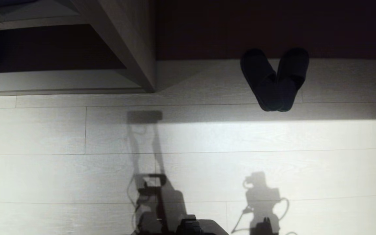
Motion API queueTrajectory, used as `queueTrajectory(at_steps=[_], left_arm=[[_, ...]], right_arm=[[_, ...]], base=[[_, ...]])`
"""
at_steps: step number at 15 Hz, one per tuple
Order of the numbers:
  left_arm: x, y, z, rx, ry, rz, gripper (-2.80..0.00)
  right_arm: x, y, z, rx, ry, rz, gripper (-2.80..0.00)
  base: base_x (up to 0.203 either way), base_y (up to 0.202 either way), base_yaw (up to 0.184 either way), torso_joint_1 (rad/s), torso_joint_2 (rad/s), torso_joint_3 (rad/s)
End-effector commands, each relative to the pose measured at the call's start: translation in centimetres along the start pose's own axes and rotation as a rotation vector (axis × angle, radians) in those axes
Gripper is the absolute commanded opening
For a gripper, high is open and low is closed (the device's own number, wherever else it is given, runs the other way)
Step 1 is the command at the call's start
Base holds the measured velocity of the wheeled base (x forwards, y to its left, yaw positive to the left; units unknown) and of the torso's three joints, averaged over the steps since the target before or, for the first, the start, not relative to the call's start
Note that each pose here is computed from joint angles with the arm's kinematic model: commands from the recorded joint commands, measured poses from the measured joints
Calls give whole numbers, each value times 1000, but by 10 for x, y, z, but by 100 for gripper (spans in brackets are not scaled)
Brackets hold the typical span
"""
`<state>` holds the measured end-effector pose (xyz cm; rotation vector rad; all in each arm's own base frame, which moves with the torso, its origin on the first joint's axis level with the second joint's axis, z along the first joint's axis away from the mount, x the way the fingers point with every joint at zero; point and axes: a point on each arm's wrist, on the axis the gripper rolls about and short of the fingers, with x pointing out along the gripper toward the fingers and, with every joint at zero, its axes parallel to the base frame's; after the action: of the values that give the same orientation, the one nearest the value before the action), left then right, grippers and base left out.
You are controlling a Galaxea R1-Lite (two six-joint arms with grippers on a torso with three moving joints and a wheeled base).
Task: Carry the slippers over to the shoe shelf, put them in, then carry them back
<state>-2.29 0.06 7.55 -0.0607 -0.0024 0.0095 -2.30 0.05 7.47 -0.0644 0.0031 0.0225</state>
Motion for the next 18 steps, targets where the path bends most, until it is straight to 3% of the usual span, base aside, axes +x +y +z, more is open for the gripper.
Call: queueTrajectory(at_steps=[1,18], left_arm=[[0,0,0,-1,1,0,-280],[0,0,0,-1,1,0,-280]], right_arm=[[0,0,0,-1,2,1,-280],[0,0,0,-1,1,1,-280]], base=[[0,0,0,6,3,197],[0,0,0,2,3,201]])
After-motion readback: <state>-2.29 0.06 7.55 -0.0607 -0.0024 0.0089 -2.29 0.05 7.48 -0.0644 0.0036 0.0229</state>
